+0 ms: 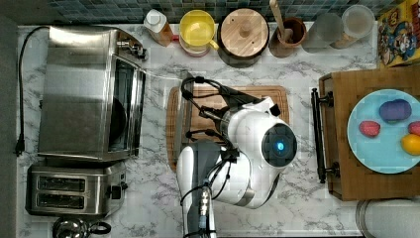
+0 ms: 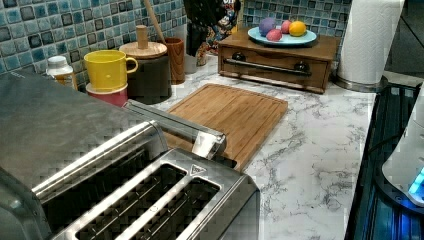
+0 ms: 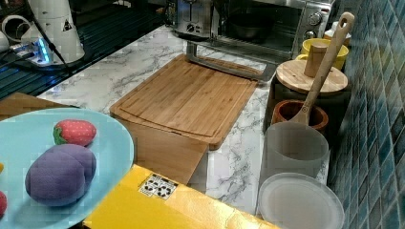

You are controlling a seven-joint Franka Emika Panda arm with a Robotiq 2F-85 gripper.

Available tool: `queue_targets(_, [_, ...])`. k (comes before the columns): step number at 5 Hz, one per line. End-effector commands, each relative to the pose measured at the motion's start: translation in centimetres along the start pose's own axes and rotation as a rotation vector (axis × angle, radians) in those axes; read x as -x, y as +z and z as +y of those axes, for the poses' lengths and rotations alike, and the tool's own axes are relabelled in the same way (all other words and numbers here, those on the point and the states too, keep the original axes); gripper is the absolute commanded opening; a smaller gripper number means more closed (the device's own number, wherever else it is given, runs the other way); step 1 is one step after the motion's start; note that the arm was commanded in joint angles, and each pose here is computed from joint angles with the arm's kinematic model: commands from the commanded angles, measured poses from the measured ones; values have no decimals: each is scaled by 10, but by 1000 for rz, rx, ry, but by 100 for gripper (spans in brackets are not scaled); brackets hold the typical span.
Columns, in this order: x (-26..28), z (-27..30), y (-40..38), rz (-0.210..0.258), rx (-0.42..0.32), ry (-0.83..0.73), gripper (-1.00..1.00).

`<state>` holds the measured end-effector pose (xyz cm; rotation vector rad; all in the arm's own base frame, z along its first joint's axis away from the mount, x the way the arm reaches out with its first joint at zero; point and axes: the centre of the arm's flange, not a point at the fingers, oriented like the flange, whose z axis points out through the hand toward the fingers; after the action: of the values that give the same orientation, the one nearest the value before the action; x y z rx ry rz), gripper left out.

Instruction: Close the oven.

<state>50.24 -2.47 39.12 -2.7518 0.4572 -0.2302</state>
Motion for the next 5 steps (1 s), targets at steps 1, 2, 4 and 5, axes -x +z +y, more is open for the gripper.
queue_targets(1, [52,53,43,-9,-238,-71,-100])
queue_targets(2, [51,71,64,26,-287,-100,-100])
queue_targets(4, [48,58,116,73,-331,-169,-100])
queue_targets(5, [44,52,126,129,-375,-171,-100])
